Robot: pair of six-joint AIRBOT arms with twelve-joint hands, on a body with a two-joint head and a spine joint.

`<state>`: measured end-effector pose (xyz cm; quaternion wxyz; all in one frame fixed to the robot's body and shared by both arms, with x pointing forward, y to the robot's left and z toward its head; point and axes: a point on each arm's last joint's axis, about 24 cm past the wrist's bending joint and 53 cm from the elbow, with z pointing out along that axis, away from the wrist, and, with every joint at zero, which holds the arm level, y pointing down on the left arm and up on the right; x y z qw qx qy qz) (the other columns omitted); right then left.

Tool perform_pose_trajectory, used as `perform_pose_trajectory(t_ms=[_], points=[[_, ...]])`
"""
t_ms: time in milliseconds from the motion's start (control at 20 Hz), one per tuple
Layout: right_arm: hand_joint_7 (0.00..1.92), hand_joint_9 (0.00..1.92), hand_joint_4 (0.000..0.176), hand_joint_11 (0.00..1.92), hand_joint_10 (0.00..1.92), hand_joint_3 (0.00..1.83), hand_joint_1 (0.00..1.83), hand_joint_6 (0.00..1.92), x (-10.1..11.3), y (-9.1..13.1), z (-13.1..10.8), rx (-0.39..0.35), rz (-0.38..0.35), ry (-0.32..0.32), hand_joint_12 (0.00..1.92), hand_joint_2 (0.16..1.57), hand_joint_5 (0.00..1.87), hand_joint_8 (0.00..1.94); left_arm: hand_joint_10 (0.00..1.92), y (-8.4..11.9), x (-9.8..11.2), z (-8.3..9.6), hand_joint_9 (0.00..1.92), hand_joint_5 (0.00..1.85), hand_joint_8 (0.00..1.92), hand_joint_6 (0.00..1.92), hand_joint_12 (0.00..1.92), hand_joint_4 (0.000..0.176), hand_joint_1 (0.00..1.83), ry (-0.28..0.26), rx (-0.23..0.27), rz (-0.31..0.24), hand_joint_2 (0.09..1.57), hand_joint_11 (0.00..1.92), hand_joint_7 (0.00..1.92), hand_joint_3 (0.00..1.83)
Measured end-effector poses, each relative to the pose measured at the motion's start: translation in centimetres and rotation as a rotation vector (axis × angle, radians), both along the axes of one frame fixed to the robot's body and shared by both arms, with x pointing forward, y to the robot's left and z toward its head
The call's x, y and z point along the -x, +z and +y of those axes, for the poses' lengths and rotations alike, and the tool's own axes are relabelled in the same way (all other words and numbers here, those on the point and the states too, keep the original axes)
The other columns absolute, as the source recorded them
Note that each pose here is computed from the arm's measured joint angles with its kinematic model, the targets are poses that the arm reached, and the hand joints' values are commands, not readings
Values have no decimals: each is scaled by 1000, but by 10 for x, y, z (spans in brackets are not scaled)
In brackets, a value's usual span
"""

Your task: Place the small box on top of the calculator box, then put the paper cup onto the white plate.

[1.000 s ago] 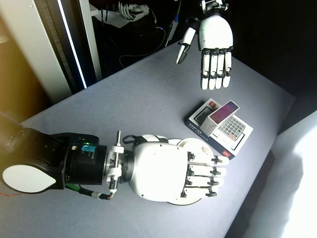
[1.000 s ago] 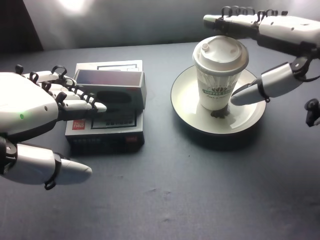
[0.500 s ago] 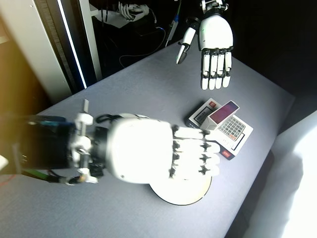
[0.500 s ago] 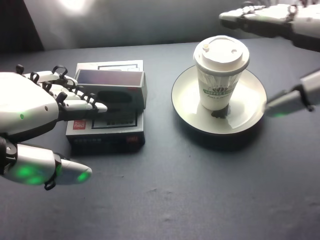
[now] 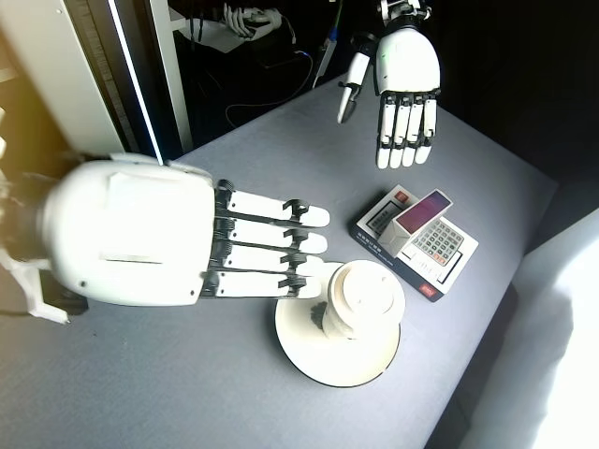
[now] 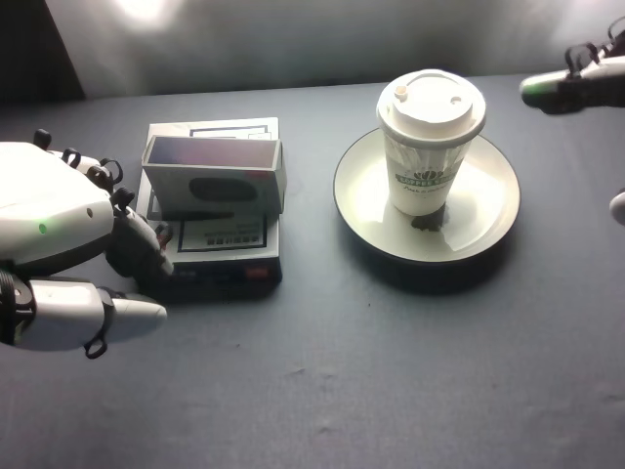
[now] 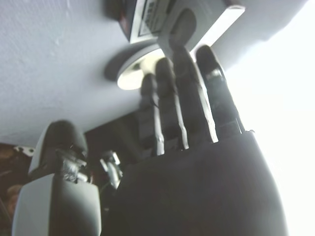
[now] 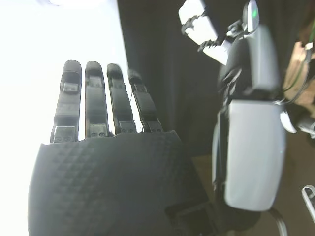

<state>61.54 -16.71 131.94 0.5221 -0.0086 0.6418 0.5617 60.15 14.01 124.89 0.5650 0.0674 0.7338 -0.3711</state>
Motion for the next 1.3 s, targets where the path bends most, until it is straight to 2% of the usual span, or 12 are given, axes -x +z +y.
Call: perform_pose_trajectory(t_ms=[50,100,150,200,250,300,650,800,1050,1100,1200,1300], points=[[786,676,90,434,1379,0,773,1265,0,-1,0,-4,12,-2,1803,1312,641,1084,1859,0,1,-1,690,649,1803,1774,1899,0,89,-2,0,-1,1542,646,693,14],[782,718,0,570,1809,3,624,1655,0,-2,1,-2,14,-2,1897,1349,591,1604,1909,0,1,-1,803,729,1897,1892,1917,0,41,-2,0,0,1565,786,798,19],[924,899,0,767,1899,17,480,1868,1,-3,2,4,14,-1,1916,1404,808,1874,1919,1,1,-1,956,838,1916,1915,1920,0,101,-3,2,-3,1570,960,940,44],[1002,982,0,883,1917,12,379,1910,2,-4,4,17,8,6,1920,1450,937,1928,1921,2,0,-1,1007,871,1920,1920,1921,0,211,-3,4,-6,1571,1032,985,36],[1012,972,0,900,1920,19,296,1919,2,-4,4,17,8,7,1921,1501,954,1938,1921,2,0,-1,1017,872,1921,1921,1921,0,248,-2,3,-6,1571,1051,989,50],[979,916,0,830,1921,16,286,1921,3,-3,5,12,8,8,1921,1525,925,1940,1921,1,0,-1,1004,859,1921,1921,1921,0,264,-2,2,-5,1571,1022,986,64],[924,841,0,772,1921,0,317,1921,18,0,25,38,-33,67,1921,1542,864,1941,1921,5,-1,-1,912,776,1921,1921,1921,0,190,0,-4,-14,1571,926,897,94],[918,835,0,773,1921,1,312,1921,18,6,24,20,-40,66,1921,1547,834,1941,1921,2,-2,-2,906,785,1921,1921,1921,0,146,0,-12,-5,1571,924,901,97],[940,873,0,797,1921,0,340,1921,20,4,27,36,-48,74,1921,1531,841,1941,1921,2,-2,-1,872,744,1921,1921,1921,0,116,3,-9,-4,1571,885,864,94],[932,859,0,765,1921,1,288,1921,21,4,28,36,-48,77,1921,1537,833,1941,1921,2,-2,-1,869,743,1921,1921,1921,0,108,3,-8,-3,1571,880,862,96],[949,882,0,790,1921,0,302,1921,22,2,29,52,-57,82,1921,1532,835,1941,1921,2,-3,-1,894,771,1921,1921,1921,0,196,4,-7,-2,1571,921,887,80],[926,855,0,774,1921,0,327,1921,26,1,34,99,-93,98,1921,1525,813,1941,1921,2,-3,-1,877,768,1921,1921,1921,0,164,5,-5,0,1571,897,880,79]])
